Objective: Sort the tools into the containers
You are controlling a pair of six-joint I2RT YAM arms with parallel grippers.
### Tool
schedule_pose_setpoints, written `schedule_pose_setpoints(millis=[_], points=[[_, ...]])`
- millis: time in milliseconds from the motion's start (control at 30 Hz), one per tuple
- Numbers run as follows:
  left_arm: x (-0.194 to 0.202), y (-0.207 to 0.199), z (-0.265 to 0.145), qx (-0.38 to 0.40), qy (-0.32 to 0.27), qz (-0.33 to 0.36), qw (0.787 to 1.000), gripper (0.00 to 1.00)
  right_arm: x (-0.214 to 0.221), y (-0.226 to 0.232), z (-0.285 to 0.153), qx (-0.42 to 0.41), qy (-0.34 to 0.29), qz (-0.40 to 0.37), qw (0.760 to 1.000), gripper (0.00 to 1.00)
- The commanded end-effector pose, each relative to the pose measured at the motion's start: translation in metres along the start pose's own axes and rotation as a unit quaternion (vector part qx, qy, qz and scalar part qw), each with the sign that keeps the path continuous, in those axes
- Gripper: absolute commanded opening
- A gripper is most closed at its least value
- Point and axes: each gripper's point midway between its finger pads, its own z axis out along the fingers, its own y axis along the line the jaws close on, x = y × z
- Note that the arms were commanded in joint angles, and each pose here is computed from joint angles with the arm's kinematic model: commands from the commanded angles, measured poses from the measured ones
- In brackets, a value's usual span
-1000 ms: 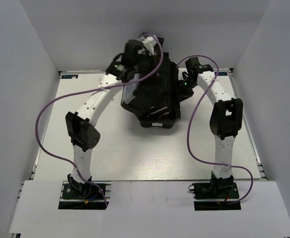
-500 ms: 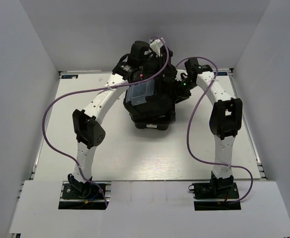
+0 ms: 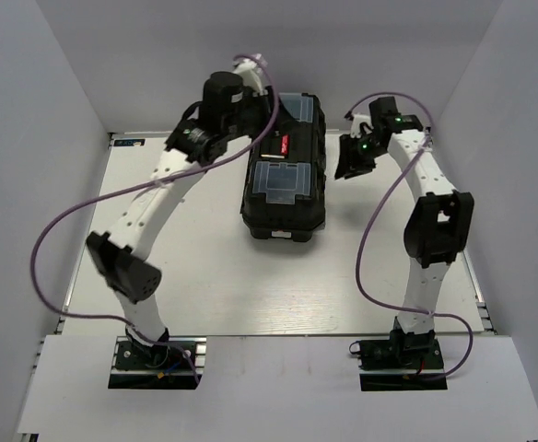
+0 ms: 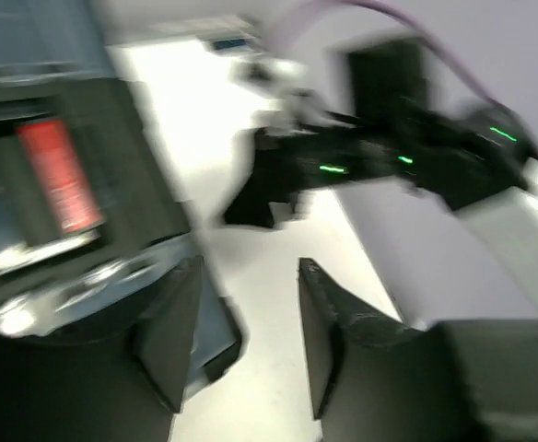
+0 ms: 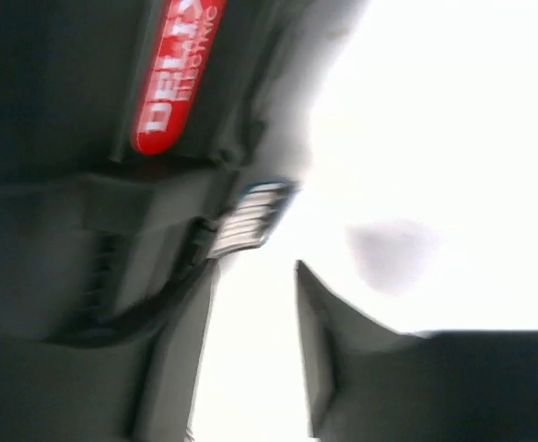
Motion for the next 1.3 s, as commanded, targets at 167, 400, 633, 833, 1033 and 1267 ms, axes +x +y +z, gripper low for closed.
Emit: schedule_pose_setpoints(millis=[167, 400, 633, 833, 1033, 1267], points=[[-0.004, 0.116, -0.095, -0.267, -0.112, -0.031, 0.957, 0.58, -0.017, -0.008, -0.055, 0.069, -0.107, -0.05, 0.991, 0.0], [0.076, 0.176, -0.061, -0.299, 0.0, -0.054, 0.953, 0.44, -0.033, 0.065, -0.068, -0.109, -0.145, -0.102, 0.978, 0.0], [0.119, 0.198, -0.047, -0.305, 0.052, -0.07, 0.948, 0.42, -0.045, 0.048, -0.026, -0.043, -0.092, -0.09, 0.991, 0.0], [0.146, 0.184, -0.036, -0.249, 0.089, -0.076, 0.961, 0.37, -0.034, 0.061, -0.009, -0.073, -0.065, -0.09, 0.991, 0.0], [0.176, 0.151, -0.02, -0.154, 0.132, -0.092, 0.975, 0.36, -0.032, 0.054, -0.009, -0.055, -0.062, -0.096, 0.992, 0.0], [0.19, 0.151, -0.019, -0.162, 0.143, -0.093, 0.972, 0.35, -0.032, 0.034, -0.021, 0.008, -0.073, -0.114, 0.991, 0.02]])
